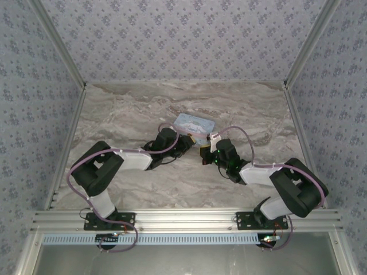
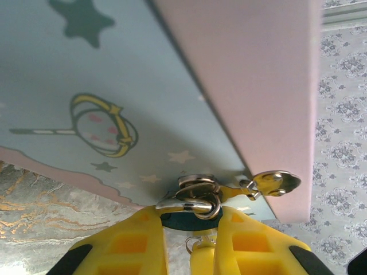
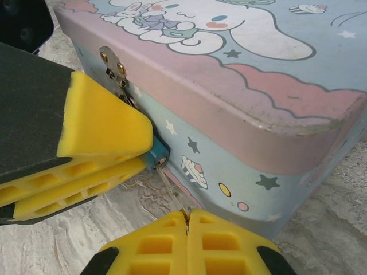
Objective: Unlock the padlock with the key
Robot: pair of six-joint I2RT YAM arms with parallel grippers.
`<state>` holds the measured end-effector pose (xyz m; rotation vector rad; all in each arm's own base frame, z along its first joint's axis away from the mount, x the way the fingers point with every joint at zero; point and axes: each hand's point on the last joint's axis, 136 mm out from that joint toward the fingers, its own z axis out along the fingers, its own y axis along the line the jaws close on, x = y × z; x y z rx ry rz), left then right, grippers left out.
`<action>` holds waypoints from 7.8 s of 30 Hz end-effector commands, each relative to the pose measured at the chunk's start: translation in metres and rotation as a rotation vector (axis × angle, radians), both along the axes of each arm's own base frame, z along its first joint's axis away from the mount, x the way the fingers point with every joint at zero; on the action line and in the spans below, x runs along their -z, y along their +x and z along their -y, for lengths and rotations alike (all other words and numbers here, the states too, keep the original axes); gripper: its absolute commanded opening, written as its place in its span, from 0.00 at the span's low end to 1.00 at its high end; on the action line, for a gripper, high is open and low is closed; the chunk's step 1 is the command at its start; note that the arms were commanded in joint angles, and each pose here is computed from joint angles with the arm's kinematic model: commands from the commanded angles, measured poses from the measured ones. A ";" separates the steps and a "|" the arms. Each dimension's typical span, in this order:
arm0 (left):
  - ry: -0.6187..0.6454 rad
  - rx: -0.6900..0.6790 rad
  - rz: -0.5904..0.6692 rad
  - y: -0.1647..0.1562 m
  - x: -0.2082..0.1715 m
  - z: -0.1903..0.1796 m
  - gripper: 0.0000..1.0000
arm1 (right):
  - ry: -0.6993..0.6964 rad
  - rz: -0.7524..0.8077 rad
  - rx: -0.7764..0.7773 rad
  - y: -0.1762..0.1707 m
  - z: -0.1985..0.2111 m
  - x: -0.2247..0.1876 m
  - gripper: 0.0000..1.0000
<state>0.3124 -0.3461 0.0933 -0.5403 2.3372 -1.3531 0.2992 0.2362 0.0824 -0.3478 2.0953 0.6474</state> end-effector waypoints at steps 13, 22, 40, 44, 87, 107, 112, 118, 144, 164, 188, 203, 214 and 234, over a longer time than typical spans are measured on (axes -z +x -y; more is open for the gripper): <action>-0.076 0.001 0.059 0.005 -0.038 0.010 0.17 | 0.017 0.049 -0.037 0.008 -0.014 -0.013 0.00; -0.081 0.006 0.061 0.005 -0.040 0.013 0.17 | 0.030 0.057 -0.039 0.009 -0.016 -0.017 0.00; -0.102 0.034 0.063 0.001 -0.049 0.022 0.17 | 0.116 0.093 -0.089 0.023 -0.031 -0.039 0.00; -0.117 0.036 0.060 0.001 -0.052 0.024 0.17 | 0.095 0.117 -0.096 0.026 -0.029 -0.041 0.00; -0.161 0.004 -0.052 0.005 0.003 0.032 0.37 | 0.190 -0.176 0.051 0.017 0.002 0.032 0.00; -0.126 -0.117 -0.058 -0.001 0.004 -0.014 0.49 | 0.347 -0.426 0.169 0.008 -0.002 0.023 0.00; -0.140 -0.129 -0.071 0.000 0.010 -0.013 0.44 | 0.392 -0.469 0.182 0.008 -0.007 0.017 0.00; -0.174 -0.123 -0.083 0.003 0.016 -0.003 0.37 | 0.430 -0.506 0.200 0.009 -0.011 0.012 0.00; -0.242 -0.151 -0.074 0.019 0.024 0.016 0.42 | 0.476 -0.569 0.248 0.010 -0.014 0.008 0.00; -0.246 -0.149 -0.071 0.022 0.022 0.021 0.13 | 0.500 -0.559 0.240 0.010 -0.014 -0.003 0.00; -0.206 -0.147 -0.061 0.016 -0.020 0.008 0.00 | -0.135 0.181 -0.040 -0.015 0.040 -0.075 0.63; -0.171 -0.151 -0.111 0.012 -0.041 0.002 0.00 | -0.688 0.601 -0.336 -0.038 0.024 -0.059 0.66; -0.195 -0.139 -0.115 0.013 -0.047 0.007 0.00 | -0.803 0.665 -0.322 -0.024 0.008 -0.050 0.47; -0.200 -0.135 -0.125 0.012 -0.045 0.008 0.00 | -0.800 0.690 -0.325 -0.003 -0.017 -0.048 0.28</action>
